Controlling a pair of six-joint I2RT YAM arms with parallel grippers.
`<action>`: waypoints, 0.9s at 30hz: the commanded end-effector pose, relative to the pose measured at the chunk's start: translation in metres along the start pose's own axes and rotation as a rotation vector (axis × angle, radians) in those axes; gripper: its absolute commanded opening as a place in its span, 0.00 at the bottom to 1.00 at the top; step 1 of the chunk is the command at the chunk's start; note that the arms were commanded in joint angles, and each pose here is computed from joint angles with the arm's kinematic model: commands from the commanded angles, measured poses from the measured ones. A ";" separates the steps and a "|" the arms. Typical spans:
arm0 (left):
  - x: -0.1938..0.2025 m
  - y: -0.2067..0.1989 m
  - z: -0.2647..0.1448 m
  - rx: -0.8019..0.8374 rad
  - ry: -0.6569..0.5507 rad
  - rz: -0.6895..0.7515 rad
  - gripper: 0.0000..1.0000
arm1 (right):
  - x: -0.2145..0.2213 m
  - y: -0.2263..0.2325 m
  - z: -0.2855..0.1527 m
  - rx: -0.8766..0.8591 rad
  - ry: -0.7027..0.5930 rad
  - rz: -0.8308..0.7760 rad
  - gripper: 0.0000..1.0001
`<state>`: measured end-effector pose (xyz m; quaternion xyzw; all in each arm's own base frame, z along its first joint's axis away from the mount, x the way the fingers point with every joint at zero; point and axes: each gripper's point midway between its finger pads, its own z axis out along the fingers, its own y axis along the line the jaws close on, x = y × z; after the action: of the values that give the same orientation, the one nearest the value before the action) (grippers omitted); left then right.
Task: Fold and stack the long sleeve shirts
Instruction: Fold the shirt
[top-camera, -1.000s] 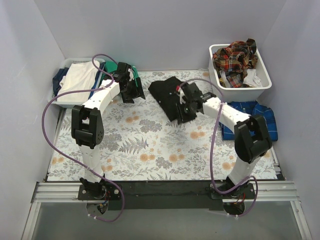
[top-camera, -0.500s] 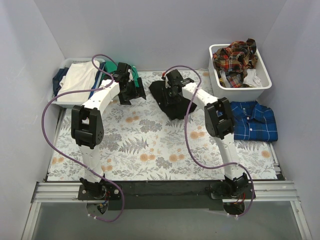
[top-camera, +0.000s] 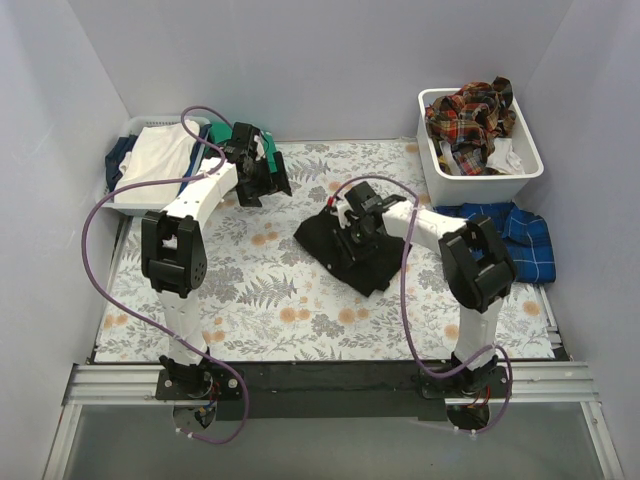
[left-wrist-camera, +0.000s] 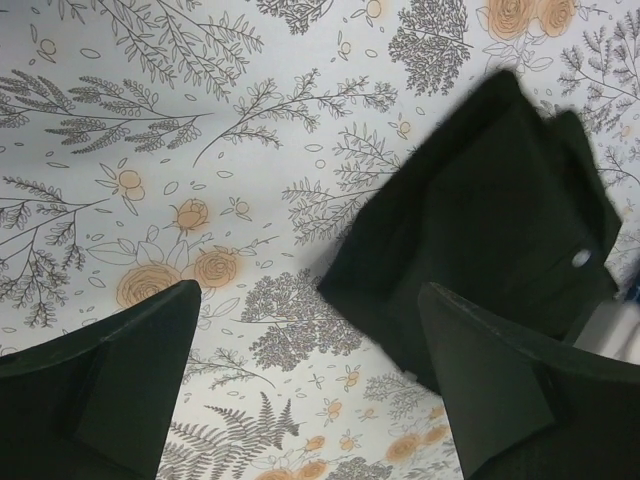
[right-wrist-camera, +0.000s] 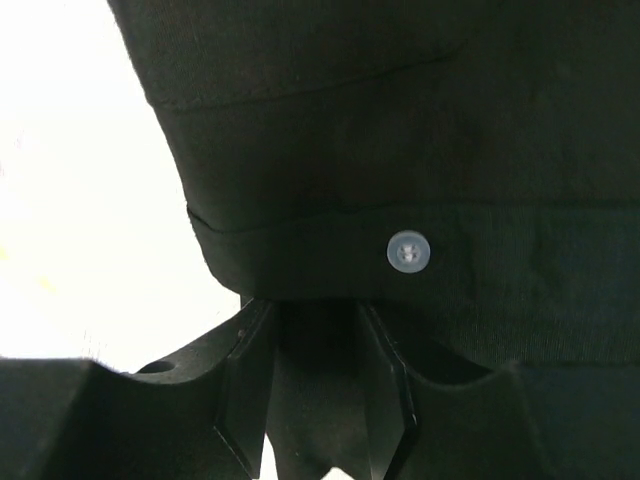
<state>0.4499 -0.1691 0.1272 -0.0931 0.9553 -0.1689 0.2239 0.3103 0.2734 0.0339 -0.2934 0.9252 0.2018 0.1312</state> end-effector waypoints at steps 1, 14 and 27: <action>-0.018 -0.025 -0.038 0.116 -0.074 0.041 0.92 | 0.101 0.038 -0.011 -0.082 0.241 -0.033 0.44; 0.077 -0.092 -0.053 0.373 -0.009 0.351 0.91 | -0.006 0.047 -0.111 0.076 -0.376 0.053 0.45; 0.155 -0.093 -0.035 0.407 0.148 0.420 0.90 | 0.072 0.022 -0.086 0.068 -0.211 0.357 0.52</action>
<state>0.3156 -0.2846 0.1135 0.1492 0.9260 -0.2982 0.1767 0.2401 0.2275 0.0981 -0.1369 0.9400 0.2242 0.2175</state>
